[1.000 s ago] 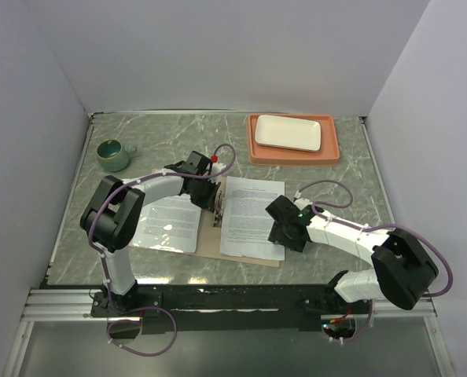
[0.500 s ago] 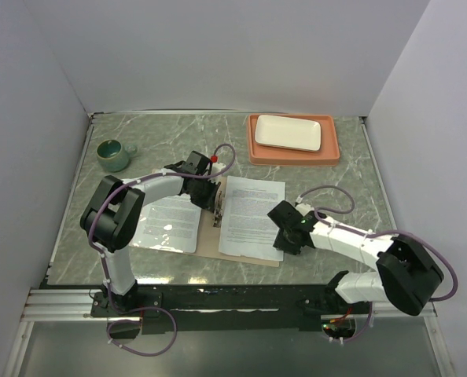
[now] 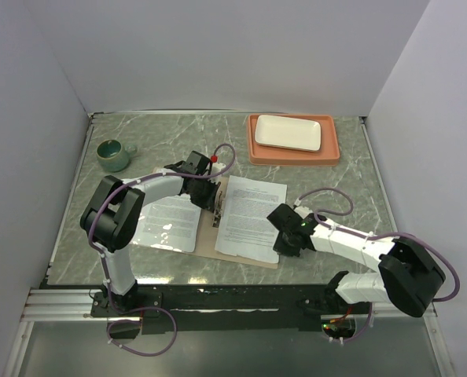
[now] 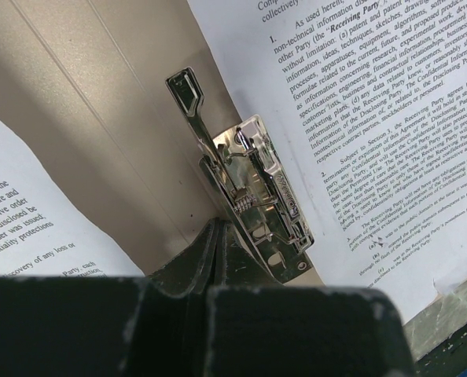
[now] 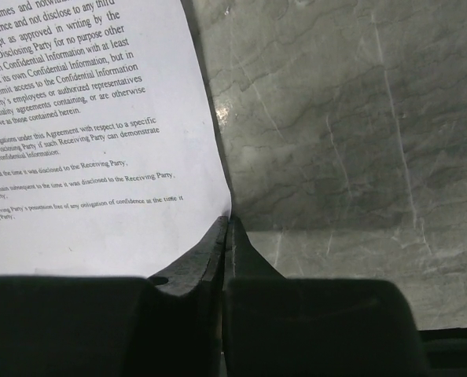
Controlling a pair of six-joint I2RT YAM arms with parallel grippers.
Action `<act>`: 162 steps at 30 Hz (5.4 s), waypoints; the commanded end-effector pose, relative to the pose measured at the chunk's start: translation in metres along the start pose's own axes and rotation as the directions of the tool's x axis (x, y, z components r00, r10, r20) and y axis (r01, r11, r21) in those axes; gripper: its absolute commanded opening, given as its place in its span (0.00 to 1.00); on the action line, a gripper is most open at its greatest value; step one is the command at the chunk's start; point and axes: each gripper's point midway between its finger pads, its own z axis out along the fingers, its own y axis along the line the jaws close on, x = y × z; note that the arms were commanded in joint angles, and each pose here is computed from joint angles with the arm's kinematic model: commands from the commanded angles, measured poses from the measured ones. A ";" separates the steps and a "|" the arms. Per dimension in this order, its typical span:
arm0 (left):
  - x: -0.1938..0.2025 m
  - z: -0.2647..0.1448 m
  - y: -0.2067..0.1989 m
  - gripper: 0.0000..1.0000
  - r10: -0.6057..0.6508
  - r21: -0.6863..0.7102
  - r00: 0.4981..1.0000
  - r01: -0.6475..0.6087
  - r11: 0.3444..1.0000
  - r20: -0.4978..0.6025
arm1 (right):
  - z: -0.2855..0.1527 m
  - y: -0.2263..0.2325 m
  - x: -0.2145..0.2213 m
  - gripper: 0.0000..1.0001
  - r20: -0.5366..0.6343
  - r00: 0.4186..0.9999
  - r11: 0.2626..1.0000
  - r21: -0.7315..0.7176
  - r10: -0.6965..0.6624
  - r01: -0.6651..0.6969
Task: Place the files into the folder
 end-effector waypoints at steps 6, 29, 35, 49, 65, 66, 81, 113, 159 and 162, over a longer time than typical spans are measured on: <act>0.030 0.005 0.006 0.01 -0.033 -0.025 0.996 0.031 0.999 -0.085 | -0.009 0.031 -0.006 0.00 0.041 0.998 0.992 -0.116 -0.055 0.059; 0.030 0.005 0.008 0.01 -0.037 -0.029 0.996 0.034 0.999 -0.087 | -0.015 0.058 -0.013 0.00 0.072 0.976 0.964 -0.157 -0.205 0.214; 0.030 0.005 0.008 0.01 -0.044 -0.026 0.995 0.042 0.999 -0.086 | -0.016 0.043 -0.010 0.00 0.072 0.970 0.962 -0.130 -0.232 0.239; 0.028 0.004 0.010 0.01 -0.049 -0.034 0.995 0.046 0.998 -0.086 | -0.017 0.023 0.000 0.00 0.034 0.932 0.926 -0.108 -0.360 0.361; 0.025 0.004 0.010 0.01 -0.050 -0.034 0.995 0.047 0.998 -0.089 | -0.022 0.013 0.009 0.00 -0.003 0.901 0.895 -0.120 -0.434 0.430; 0.025 0.005 0.010 0.01 -0.048 -0.033 0.995 0.045 0.998 -0.089 | -0.022 0.013 0.009 0.00 -0.005 0.897 0.891 -0.119 -0.442 0.439; 0.025 0.004 0.009 0.01 -0.050 -0.028 0.995 0.047 0.998 -0.089 | -0.023 0.034 0.010 0.00 -0.010 0.885 0.875 -0.157 -0.465 0.458; 0.028 0.001 0.015 0.01 -0.054 -0.035 0.995 0.051 0.998 -0.085 | -0.057 0.052 -0.069 0.68 0.158 0.939 0.945 -0.075 -0.304 0.319; -0.010 -0.065 0.016 0.01 -0.078 0.037 0.996 0.077 0.996 0.037 | 0.014 0.225 -0.177 0.62 0.103 0.993 0.867 -0.488 -0.058 0.101; -0.020 -0.085 0.025 0.01 -0.035 0.020 0.996 0.033 0.999 0.083 | 0.018 0.243 -0.174 0.62 0.080 0.993 0.827 -0.550 -0.083 0.113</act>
